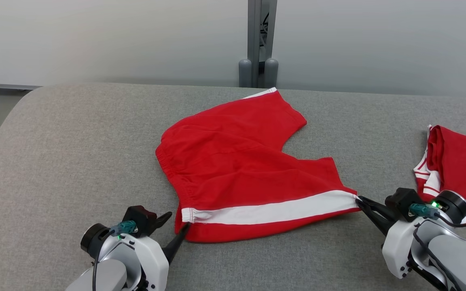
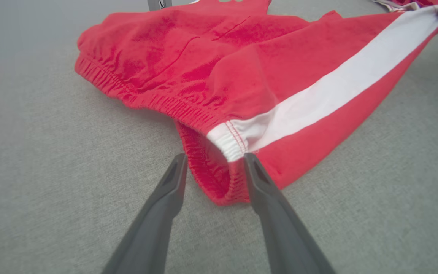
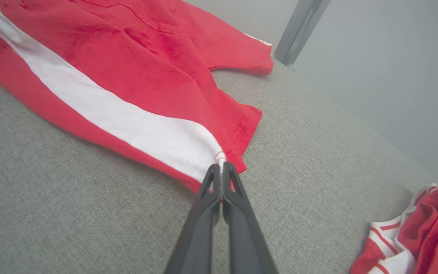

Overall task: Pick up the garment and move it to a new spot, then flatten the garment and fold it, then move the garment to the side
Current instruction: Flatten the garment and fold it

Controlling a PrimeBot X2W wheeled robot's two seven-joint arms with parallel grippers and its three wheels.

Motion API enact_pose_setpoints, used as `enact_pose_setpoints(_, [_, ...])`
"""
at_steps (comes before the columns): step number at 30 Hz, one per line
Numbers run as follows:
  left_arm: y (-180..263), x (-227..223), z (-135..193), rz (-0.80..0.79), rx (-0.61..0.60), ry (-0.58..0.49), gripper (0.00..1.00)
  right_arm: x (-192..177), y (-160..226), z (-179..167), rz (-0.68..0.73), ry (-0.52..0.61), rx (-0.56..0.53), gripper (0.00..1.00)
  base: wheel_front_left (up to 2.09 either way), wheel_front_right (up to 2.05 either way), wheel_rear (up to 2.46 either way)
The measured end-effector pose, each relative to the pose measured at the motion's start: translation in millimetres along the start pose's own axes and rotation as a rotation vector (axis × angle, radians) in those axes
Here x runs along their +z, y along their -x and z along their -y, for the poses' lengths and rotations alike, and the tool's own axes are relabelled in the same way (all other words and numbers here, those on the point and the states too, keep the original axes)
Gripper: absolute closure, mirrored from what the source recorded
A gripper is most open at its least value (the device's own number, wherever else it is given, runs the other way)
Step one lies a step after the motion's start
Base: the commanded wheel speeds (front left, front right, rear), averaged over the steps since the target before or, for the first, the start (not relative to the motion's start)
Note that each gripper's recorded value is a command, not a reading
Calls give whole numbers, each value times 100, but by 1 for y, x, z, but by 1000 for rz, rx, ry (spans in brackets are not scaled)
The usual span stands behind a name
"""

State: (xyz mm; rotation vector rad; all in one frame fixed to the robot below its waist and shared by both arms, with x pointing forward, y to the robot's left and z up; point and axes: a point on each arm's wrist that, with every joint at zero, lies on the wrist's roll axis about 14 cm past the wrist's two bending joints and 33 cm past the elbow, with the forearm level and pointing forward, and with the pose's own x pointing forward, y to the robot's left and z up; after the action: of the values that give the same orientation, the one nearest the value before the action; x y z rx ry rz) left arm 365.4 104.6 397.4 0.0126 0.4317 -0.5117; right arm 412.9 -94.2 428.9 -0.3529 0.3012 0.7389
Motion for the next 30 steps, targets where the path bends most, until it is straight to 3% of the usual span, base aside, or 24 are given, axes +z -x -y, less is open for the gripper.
enact_pose_setpoints(7, [0, 3, -7, -5, 12, 13, 0, 0, -1, -1, -1, 1, 4, 100, 0, 0, 0])
enact_pose_setpoints(15, [-4, 5, 8, -43, -26, 154, 0, 0, -2, -2, 1, -3, 6, 100, 0, 0, 0])
enact_pose_setpoints(27, [-11, 0, 10, -130, -35, 247, 1, -2, -1, 1, -2, -5, 1, 100, 0, 0, 0])
enact_pose_setpoints(29, [-12, 2, 11, -127, -37, 267, 30, -2, -1, 1, -2, -5, 0, 100, 0, 0, 0])
enact_pose_setpoints(30, [-12, 3, 11, -126, -38, 279, 57, -2, -1, 1, -2, -5, 0, 100, 0, 0, 0])
